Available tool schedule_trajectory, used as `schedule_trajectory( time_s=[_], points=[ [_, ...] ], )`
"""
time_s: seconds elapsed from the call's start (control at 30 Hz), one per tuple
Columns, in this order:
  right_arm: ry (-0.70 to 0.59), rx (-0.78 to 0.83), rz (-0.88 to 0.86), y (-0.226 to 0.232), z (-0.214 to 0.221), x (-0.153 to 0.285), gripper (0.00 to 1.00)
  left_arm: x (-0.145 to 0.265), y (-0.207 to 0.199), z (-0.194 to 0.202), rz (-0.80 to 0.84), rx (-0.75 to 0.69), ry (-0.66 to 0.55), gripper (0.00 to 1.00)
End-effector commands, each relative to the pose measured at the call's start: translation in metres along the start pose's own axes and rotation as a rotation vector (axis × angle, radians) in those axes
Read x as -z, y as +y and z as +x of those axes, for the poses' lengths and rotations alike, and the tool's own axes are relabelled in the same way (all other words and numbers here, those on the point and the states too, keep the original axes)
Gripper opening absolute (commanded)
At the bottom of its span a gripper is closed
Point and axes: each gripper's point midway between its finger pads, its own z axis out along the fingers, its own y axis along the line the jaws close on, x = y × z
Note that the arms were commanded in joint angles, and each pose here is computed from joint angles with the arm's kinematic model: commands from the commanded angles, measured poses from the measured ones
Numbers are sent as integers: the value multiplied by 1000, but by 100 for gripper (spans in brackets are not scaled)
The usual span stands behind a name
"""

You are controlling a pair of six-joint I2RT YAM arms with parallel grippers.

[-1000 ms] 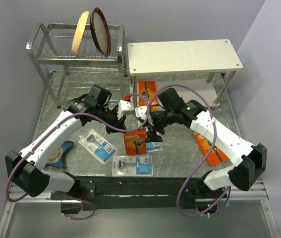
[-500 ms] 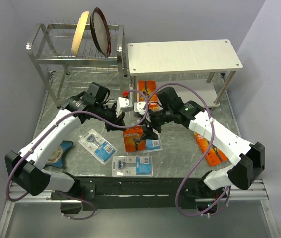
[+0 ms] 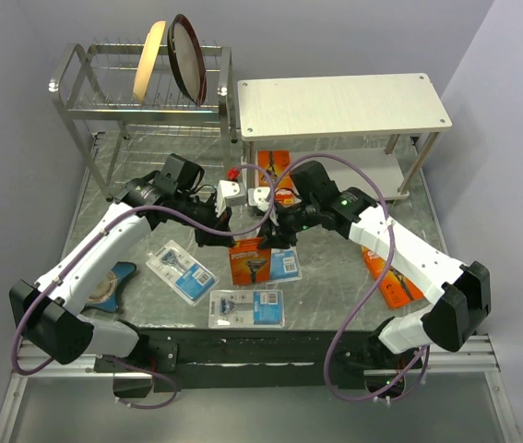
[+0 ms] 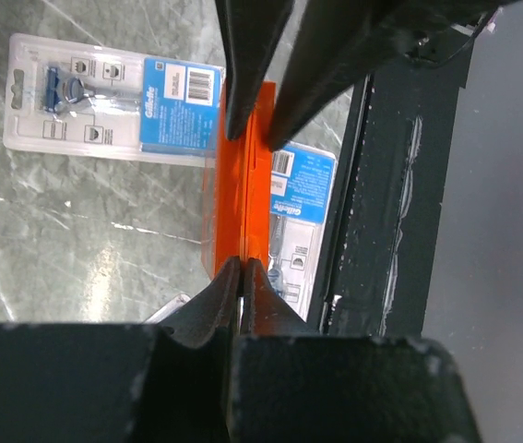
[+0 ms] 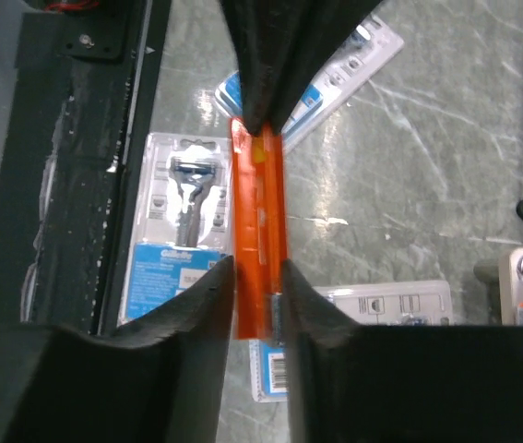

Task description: Place and organize the shaving razors onto the shelf

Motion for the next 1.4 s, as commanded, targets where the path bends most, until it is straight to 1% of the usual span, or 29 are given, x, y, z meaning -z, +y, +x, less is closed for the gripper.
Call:
schedule_trajectory(
  time_s=[0.0, 0.07, 0.1, 0.13, 0.17, 0.2, 0.27, 0.3, 0.33, 0.37, 0.4, 0.47, 0.5, 0.53, 0.6, 0.63, 0.7, 0.77, 0.8, 0.87, 0.9, 0.97, 1.0, 1.1, 1.17, 1.2, 1.23, 1.3, 1.37],
  points=[
    [57, -24, 61, -13, 14, -33, 19, -13, -28, -36, 126, -164, -114, 1],
    [68, -29, 70, -13, 18, -34, 9, -14, -27, -31, 118, -158, -104, 2],
    [73, -25, 80, -13, 19, -32, 2, -15, -26, -27, 113, -157, -99, 6],
    [76, -29, 89, -14, 21, -32, 0, -15, -25, -26, 103, -153, -98, 10],
    [75, -34, 95, -14, 20, -30, 0, -16, -19, -24, 74, -146, -88, 23],
    [76, -37, 111, -15, 19, -26, 0, -15, -17, -22, 51, -141, -87, 30],
    [82, -72, 144, -17, 20, -19, 0, -14, -1, -25, -45, -82, -101, 50],
    [66, -88, 167, -16, 18, -10, 0, -11, 8, -20, -118, 1, -93, 78],
    [53, -131, 201, -23, 22, 0, 0, -8, 16, -23, -162, 23, -123, 99],
    [32, -209, 225, -24, 23, 8, 0, 3, 11, -29, -198, 24, -176, 99],
    [1, -244, 248, -22, 24, 19, 0, 0, 15, -14, -240, 55, -175, 99],
    [-66, -419, 332, -35, 33, 46, 0, 17, 12, -29, -317, 48, -317, 99],
    [-112, -460, 381, -38, 35, 59, 0, 9, 20, -10, -357, 103, -310, 100],
    [-162, -570, 440, -47, 42, 76, 0, 8, 17, -6, -355, 98, -321, 100],
    [-262, -618, 515, -52, 43, 98, 0, -1, 15, -1, -325, 133, -335, 100],
    [-327, -739, 543, -54, 42, 105, 0, -5, 14, -2, -306, 154, -342, 99],
    [-428, -829, 668, -65, 53, 130, 0, -19, 16, -8, -262, 231, -370, 90],
    [-532, -1014, 763, -72, 67, 148, 0, -38, 19, -8, -217, 322, -370, 84],
    [-559, -1076, 814, -73, 80, 152, 0, -41, 20, -23, -192, 379, -430, 85],
    [-600, -1221, 868, -76, 97, 160, 0, -60, 23, -25, -170, 444, -439, 91],
    [-603, -1289, 911, -77, 110, 163, 0, -65, 24, -36, -157, 481, -478, 92],
    [-658, -1395, 948, -80, 122, 173, 0, -86, 26, -40, -139, 556, -479, 97],
    [-689, -1440, 1000, -84, 134, 186, 0, -92, 24, -51, -103, 624, -513, 98],
    [-775, -1649, 1125, -90, 165, 211, 0, -129, 19, -62, -41, 736, -488, 99],
    [-826, -1717, 1136, -92, 168, 218, 0, -154, 24, -71, -36, 769, -482, 99],
    [-834, -1737, 1151, -91, 170, 221, 0, -158, 27, -75, -22, 844, -505, 99],
    [-842, -1760, 1170, -90, 172, 224, 0, -158, 32, -90, 2, 863, -584, 99],
    [-825, -1806, 1184, -84, 175, 224, 0, -168, 46, -82, -6, 1055, -644, 99],
    [-833, -1817, 1207, -80, 174, 227, 0, -177, 45, -89, -1, 1078, -644, 99]
  ],
)
